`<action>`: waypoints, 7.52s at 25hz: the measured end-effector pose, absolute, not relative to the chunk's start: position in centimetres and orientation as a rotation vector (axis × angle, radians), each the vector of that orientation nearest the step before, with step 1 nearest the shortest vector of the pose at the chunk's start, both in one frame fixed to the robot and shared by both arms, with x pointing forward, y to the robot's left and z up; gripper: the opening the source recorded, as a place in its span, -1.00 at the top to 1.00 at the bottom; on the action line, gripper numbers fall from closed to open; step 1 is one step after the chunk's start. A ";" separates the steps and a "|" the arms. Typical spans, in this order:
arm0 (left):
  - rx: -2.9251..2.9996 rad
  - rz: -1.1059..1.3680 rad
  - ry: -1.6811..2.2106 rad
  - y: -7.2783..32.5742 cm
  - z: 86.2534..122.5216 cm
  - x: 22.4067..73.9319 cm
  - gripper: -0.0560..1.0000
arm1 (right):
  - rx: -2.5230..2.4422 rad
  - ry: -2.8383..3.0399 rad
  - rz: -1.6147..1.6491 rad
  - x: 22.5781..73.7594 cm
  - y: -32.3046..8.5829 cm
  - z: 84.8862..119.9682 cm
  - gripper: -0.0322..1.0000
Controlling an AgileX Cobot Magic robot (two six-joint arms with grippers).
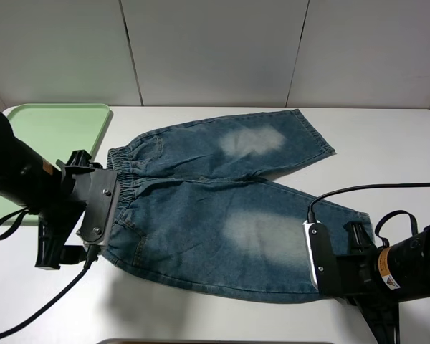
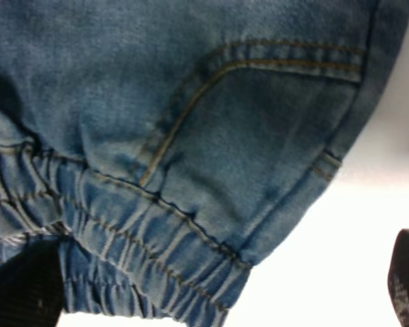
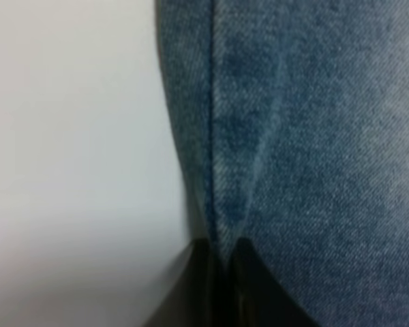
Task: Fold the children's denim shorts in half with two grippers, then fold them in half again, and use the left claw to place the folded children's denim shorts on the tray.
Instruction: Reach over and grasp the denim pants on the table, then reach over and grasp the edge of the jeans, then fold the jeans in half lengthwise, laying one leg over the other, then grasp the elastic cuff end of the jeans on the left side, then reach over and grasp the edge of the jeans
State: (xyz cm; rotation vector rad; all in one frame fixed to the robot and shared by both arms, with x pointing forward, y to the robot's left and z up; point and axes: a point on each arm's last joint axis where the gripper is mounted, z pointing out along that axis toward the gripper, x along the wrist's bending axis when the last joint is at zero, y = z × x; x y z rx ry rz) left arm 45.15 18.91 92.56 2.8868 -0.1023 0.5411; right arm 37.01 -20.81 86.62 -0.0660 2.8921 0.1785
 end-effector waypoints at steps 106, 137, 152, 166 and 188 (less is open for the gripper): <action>2.236 0.909 0.898 23.3 97.8 45.2 0.72 | 0.710 2.057 0.830 46.7 -21.8 101.9 0.99; 2.061 1.140 1.128 28.1 96.0 48.9 0.73 | 0.840 2.035 0.884 56.8 -19.9 98.6 0.99; 2.060 1.154 1.144 28.4 94.8 49.6 0.06 | 0.887 2.030 0.891 57.7 -20.4 96.7 0.41; 1.907 1.312 1.087 28.6 95.7 50.5 -0.60 | 0.898 1.796 1.071 58.7 -20.3 98.2 -0.41; 1.262 1.355 1.048 29.0 107.7 43.9 -0.60 | 0.926 1.668 1.108 54.9 -21.7 106.5 -0.41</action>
